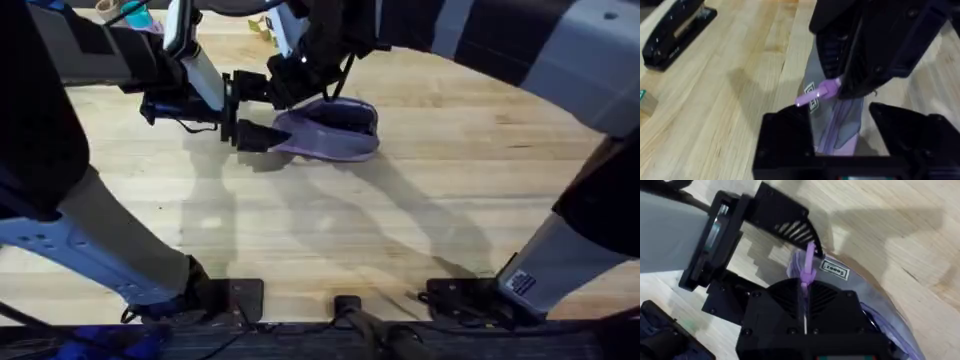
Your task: Unzip the bag, pick up the pens from the table one at a time and place them inside, then zip the bag closed.
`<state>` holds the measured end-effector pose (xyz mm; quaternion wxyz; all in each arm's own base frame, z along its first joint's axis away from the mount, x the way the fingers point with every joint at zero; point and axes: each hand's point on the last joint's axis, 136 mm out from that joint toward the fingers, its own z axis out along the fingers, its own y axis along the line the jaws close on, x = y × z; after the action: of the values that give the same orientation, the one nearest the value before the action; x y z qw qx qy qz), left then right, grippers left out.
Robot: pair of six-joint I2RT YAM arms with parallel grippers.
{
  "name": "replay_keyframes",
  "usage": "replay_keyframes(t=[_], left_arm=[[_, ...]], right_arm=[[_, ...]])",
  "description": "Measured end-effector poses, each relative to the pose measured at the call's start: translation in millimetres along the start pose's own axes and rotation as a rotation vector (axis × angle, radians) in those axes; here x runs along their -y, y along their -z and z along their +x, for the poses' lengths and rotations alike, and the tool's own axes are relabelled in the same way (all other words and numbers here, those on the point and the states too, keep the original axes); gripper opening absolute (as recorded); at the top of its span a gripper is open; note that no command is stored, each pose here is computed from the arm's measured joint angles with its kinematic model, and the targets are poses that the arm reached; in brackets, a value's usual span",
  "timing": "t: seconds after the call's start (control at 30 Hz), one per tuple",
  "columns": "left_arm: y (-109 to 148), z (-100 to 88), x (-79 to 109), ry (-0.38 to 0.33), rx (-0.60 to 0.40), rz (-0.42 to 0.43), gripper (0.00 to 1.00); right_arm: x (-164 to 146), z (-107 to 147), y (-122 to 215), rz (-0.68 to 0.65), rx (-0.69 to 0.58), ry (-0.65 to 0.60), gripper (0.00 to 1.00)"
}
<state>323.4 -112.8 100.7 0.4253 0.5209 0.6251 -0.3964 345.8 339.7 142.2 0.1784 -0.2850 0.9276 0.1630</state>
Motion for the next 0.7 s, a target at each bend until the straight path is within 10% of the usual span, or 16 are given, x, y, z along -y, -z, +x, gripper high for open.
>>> replay_keyframes(t=[0.2, 0.7], left_arm=[[-1.9, -4.6, 0.0, -0.009, 0.025, 0.003, 0.081], [-4.8, -5.9, 1.0, -0.013, 0.029, 0.011, 0.045]], right_arm=[[5.6, -1.3, 0.2, 0.033, 0.007, 0.001, 0.031], [53.2, 28.5, 15.1, 0.182, -0.128, -0.024, 0.031]])
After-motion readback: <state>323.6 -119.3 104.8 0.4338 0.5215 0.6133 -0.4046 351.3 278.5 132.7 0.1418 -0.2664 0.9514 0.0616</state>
